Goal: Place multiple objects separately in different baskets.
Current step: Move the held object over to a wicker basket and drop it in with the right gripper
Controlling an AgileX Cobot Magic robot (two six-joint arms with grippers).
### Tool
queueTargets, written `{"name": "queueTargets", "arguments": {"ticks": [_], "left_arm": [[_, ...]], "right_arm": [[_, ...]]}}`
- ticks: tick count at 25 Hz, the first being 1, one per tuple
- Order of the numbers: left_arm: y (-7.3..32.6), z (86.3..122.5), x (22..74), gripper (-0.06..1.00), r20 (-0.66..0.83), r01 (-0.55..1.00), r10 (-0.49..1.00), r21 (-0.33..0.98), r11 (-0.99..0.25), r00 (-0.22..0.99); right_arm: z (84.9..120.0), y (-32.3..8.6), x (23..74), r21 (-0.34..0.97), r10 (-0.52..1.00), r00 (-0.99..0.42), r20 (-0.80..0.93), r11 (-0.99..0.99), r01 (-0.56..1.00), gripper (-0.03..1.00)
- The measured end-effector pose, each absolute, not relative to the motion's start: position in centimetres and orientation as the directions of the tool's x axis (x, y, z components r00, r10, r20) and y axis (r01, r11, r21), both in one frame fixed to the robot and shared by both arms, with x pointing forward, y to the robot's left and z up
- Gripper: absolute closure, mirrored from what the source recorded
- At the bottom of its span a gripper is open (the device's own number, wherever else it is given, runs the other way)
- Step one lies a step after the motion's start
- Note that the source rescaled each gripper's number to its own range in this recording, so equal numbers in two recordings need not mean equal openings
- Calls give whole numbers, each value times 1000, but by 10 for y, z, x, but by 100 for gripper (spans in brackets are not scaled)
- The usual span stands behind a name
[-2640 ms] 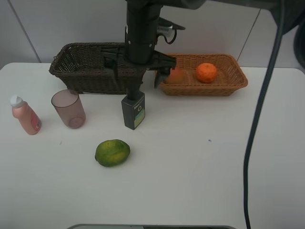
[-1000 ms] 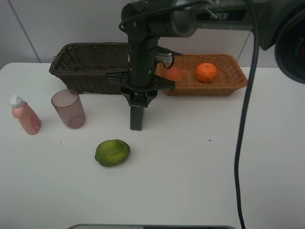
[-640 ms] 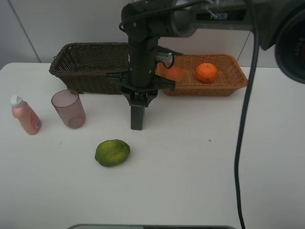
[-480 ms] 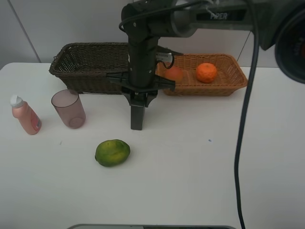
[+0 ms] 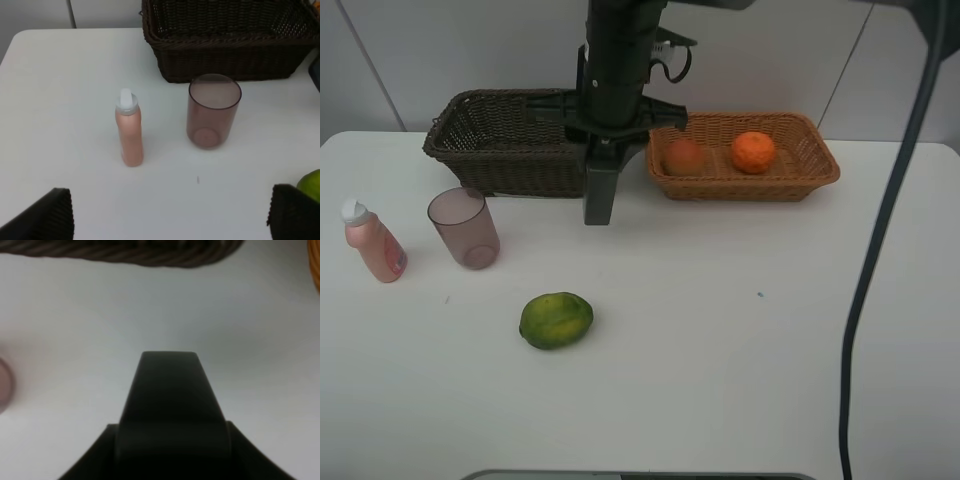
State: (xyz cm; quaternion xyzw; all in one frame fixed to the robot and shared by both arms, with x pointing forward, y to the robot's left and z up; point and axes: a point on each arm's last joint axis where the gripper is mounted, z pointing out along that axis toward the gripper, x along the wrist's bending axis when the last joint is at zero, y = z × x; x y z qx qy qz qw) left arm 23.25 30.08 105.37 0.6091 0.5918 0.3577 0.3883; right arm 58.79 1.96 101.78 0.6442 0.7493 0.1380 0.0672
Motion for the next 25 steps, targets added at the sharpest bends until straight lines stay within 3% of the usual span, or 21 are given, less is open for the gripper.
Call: {"name": "queueTargets", "arguments": {"ticks": [7,11,21,25], "left_arm": [[301,1054,232,-5,-24,443,999,896,2,44],[301,1054,232,-5,-24,443,999,896,2,44],[301,1054,232,-5,-24,443,999,896,2,44],[301,1054,232,-5,-24,443,999,896,2,44]], "right_arm": [[1058,25,592,400,890,-455,29,406,821,93],[1067,26,593,428,834,-551,-18,505,750,93],[1076,22,625,624,797,-599,-70,504,597,93],[1057,22,643,660,806,-587,-74,481,577,94]]}}
